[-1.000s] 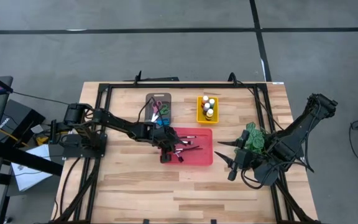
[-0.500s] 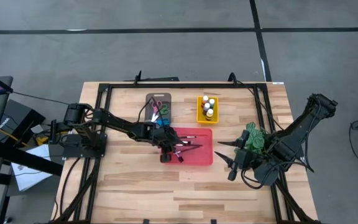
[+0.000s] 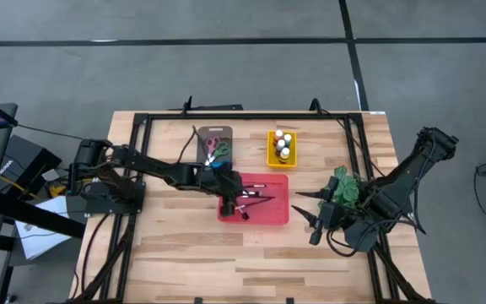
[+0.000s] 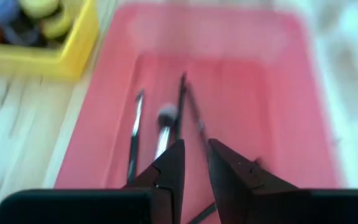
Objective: Pick & Place Paint Supplies
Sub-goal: Return to Home Position
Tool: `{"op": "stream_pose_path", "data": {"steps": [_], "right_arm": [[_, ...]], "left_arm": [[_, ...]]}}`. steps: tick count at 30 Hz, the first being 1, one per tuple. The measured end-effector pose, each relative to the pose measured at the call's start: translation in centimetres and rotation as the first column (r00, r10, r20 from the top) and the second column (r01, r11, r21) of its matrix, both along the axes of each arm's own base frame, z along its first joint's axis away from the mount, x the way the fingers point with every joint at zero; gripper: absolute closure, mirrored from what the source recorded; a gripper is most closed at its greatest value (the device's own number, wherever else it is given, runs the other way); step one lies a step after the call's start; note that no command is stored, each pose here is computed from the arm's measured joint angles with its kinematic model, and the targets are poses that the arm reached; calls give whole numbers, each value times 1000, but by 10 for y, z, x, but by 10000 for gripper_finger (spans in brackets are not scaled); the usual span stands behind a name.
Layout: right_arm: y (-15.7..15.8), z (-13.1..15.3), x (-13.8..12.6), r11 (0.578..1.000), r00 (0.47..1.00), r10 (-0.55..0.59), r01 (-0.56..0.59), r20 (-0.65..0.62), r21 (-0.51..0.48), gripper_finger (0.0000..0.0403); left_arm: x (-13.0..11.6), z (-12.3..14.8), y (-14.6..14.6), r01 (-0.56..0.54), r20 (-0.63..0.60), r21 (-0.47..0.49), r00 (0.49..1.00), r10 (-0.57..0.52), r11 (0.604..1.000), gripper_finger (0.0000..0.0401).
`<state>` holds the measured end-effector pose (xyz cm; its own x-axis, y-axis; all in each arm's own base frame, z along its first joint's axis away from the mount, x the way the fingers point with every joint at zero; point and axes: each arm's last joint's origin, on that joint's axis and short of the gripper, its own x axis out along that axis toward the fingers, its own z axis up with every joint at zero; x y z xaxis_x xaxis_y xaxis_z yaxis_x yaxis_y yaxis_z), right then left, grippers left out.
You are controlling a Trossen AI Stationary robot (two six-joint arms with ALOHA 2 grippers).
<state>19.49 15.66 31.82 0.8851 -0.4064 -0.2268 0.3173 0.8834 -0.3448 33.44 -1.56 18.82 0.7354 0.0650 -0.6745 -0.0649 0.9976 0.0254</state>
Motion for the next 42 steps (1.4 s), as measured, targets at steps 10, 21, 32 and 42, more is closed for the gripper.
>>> {"op": "stream_pose_path", "data": {"steps": [10,21,32,42], "right_arm": [[-2,0,1,999,1000,-22,21,19,41,233],[-8,-1,6,998,998,-54,54,14,41,233],[-8,-1,6,998,998,-54,54,15,42,233],[-8,-1,6,998,998,-55,54,16,45,233]], "left_arm": [[-29,38,-20,94,225,18,970,-96,995,376],[-119,39,-5,81,492,15,867,-78,997,396],[-178,9,2,95,610,47,786,-104,994,398],[-196,-7,9,78,639,46,764,-89,996,397]]}}
